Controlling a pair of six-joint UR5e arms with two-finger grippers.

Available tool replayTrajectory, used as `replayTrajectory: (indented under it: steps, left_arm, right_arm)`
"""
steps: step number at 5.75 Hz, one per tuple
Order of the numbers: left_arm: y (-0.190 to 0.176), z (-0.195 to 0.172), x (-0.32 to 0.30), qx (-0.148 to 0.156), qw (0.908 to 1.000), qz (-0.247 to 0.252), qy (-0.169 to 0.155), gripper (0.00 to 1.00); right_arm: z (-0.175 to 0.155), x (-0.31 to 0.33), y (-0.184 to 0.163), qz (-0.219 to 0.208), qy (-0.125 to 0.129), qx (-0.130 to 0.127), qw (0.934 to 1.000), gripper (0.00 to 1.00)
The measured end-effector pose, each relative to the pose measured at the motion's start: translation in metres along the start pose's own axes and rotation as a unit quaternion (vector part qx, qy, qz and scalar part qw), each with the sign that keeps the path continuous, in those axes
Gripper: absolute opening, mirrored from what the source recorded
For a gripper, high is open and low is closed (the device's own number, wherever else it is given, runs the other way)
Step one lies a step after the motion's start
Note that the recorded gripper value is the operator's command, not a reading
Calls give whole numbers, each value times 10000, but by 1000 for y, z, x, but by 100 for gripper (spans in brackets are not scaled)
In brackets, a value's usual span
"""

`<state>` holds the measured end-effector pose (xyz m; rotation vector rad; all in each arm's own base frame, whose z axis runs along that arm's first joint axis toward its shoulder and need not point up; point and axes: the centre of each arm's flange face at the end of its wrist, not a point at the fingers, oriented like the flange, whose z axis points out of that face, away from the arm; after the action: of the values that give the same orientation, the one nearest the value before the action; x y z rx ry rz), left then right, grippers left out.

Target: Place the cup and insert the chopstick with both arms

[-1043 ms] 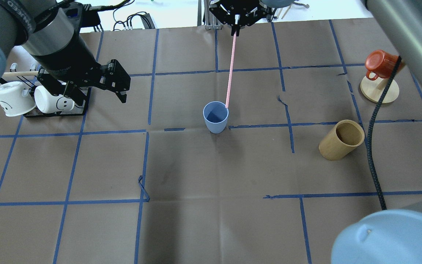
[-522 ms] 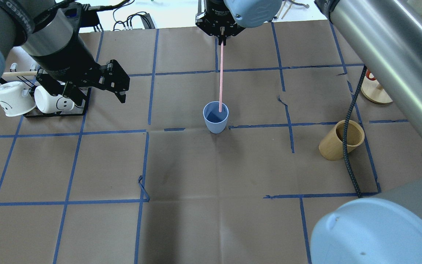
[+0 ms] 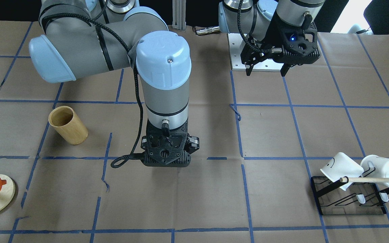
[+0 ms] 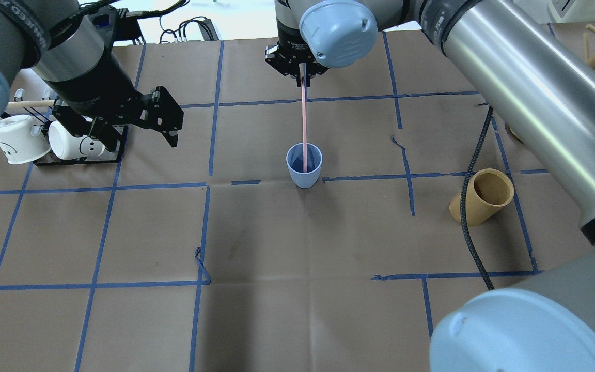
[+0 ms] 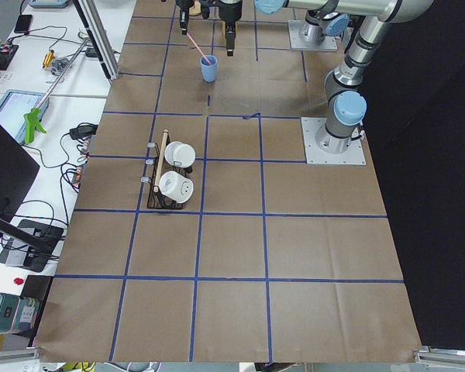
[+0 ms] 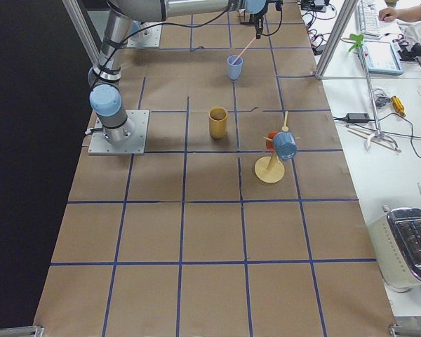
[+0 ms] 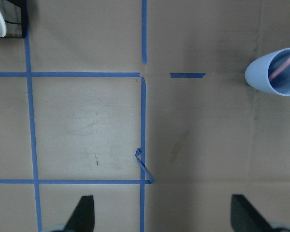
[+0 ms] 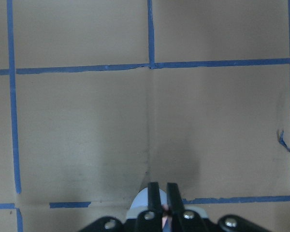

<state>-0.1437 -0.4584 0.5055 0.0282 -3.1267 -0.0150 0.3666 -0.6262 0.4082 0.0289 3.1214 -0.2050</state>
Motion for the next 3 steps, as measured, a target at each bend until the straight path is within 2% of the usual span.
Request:
replayTrajectory:
  steps: [1,3]
  left_arm:
    - [0,0,-1,17,10000,-4,1,99]
    - [0,-1,-1,43,10000,-6,2,99]
  right_arm:
    - [-2,1,0,-20,-7,14,10000,100]
    - [-39,32,-7,15,2,107,9999,100]
